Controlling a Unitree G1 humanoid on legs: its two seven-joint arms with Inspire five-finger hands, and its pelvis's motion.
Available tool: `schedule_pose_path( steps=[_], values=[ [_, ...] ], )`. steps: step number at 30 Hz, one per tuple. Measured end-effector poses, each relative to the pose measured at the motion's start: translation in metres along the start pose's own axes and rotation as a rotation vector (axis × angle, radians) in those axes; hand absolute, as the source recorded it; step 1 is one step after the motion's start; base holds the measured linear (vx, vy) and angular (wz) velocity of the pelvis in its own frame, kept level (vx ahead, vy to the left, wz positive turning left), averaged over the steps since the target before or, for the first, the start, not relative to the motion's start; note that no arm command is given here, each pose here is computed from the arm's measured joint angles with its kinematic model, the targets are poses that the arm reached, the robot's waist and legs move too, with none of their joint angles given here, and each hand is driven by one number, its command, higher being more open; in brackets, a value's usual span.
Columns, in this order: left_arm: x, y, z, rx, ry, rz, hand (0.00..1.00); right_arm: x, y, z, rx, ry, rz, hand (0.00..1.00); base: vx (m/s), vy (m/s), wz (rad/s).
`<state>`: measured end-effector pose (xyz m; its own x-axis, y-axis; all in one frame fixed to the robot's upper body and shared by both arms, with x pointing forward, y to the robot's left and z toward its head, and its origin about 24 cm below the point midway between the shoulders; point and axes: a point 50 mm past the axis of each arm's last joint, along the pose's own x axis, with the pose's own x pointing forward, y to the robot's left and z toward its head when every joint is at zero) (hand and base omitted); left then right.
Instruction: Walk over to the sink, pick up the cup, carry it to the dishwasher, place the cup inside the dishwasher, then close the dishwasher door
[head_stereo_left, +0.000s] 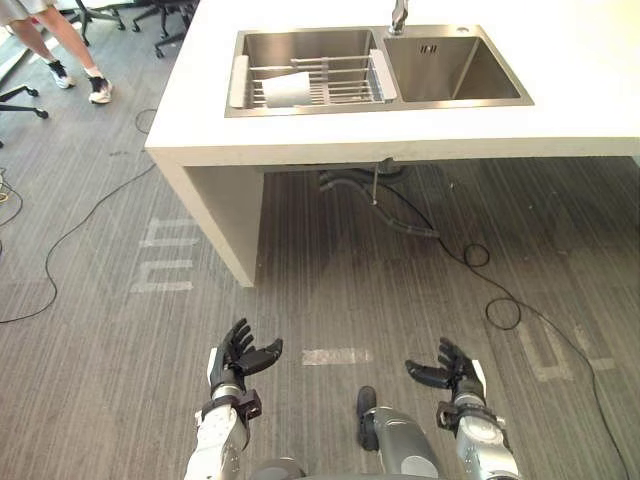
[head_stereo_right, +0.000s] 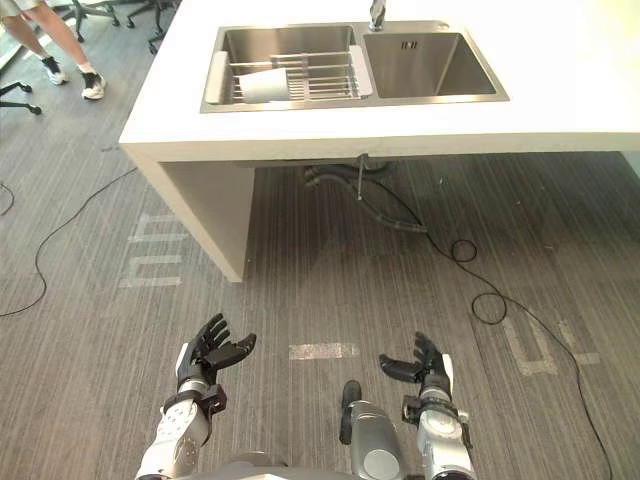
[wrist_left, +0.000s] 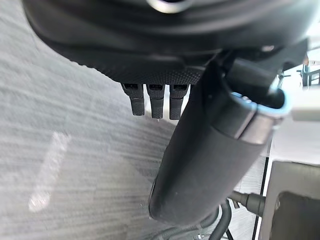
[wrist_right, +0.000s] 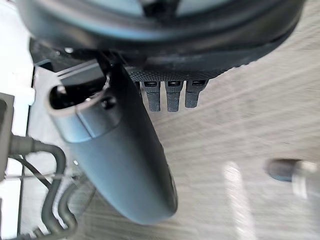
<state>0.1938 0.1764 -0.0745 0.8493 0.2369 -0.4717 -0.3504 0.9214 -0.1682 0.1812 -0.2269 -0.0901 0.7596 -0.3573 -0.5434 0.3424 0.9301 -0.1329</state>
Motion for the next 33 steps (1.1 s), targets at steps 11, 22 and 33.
schedule_pose_path(
  steps=[11,22,33],
  values=[
    [-0.024,-0.018,0.044,-0.113,-0.223,-0.052,0.9,-0.008,-0.003,0.0,0.001,-0.029,-0.004,0.9,0.29,-0.015,-0.14],
    [-0.075,-0.026,0.143,-0.022,-0.775,-0.041,0.9,-0.007,-0.003,-0.021,-0.017,0.058,0.01,0.9,0.31,0.112,-0.15],
    [-0.094,-0.044,0.15,0.028,-0.884,-0.012,0.9,-0.011,0.012,-0.034,-0.106,0.1,0.105,0.9,0.19,-0.183,0.06]
  ],
)
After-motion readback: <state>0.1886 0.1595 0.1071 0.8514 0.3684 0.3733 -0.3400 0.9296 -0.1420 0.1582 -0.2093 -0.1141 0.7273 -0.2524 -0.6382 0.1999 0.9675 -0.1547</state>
